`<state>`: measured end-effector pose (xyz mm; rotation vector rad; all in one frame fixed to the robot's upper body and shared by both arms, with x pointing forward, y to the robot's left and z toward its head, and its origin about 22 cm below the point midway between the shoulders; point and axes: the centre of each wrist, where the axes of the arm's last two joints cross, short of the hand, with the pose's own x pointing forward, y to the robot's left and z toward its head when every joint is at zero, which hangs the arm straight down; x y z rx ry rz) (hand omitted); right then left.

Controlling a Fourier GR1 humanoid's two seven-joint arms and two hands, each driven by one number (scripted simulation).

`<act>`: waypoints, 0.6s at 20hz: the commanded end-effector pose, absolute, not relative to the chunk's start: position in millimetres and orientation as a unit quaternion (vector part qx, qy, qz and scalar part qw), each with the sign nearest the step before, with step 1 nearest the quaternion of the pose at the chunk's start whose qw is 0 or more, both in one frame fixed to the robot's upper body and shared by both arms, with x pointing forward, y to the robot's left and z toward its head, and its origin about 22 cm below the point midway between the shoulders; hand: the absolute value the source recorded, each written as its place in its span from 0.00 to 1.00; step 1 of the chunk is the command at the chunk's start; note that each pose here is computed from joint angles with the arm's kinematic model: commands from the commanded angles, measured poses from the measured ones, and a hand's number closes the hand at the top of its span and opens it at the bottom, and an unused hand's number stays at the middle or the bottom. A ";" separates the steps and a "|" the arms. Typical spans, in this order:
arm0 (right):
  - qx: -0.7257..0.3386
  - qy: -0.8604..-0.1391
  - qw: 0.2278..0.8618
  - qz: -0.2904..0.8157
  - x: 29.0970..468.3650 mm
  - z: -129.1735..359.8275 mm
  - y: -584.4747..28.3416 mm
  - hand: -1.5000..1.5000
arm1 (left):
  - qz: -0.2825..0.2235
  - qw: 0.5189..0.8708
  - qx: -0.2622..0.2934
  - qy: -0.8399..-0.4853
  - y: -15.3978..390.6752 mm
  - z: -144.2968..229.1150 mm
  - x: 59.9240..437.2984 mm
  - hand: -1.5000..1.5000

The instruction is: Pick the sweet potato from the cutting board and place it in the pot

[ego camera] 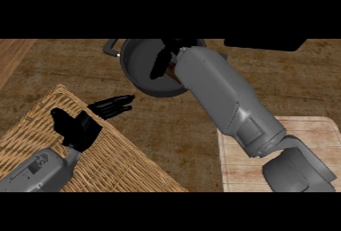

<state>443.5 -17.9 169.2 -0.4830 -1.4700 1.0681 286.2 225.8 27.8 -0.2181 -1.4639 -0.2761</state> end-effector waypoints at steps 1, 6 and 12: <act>-0.149 -0.714 0.611 0.308 444.5 186.0 -20.7 0.00 | -0.158 0.768 -0.059 -0.617 232.8 -0.5 276.6 0.50; -0.157 -0.741 0.626 0.184 449.9 186.4 -30.0 0.00 | -0.145 0.778 -0.053 -0.609 231.4 -6.2 264.0 0.50; -0.121 -0.778 0.609 0.096 462.1 193.2 -68.3 0.00 | -0.142 0.780 -0.044 -0.608 232.7 -7.0 262.6 0.50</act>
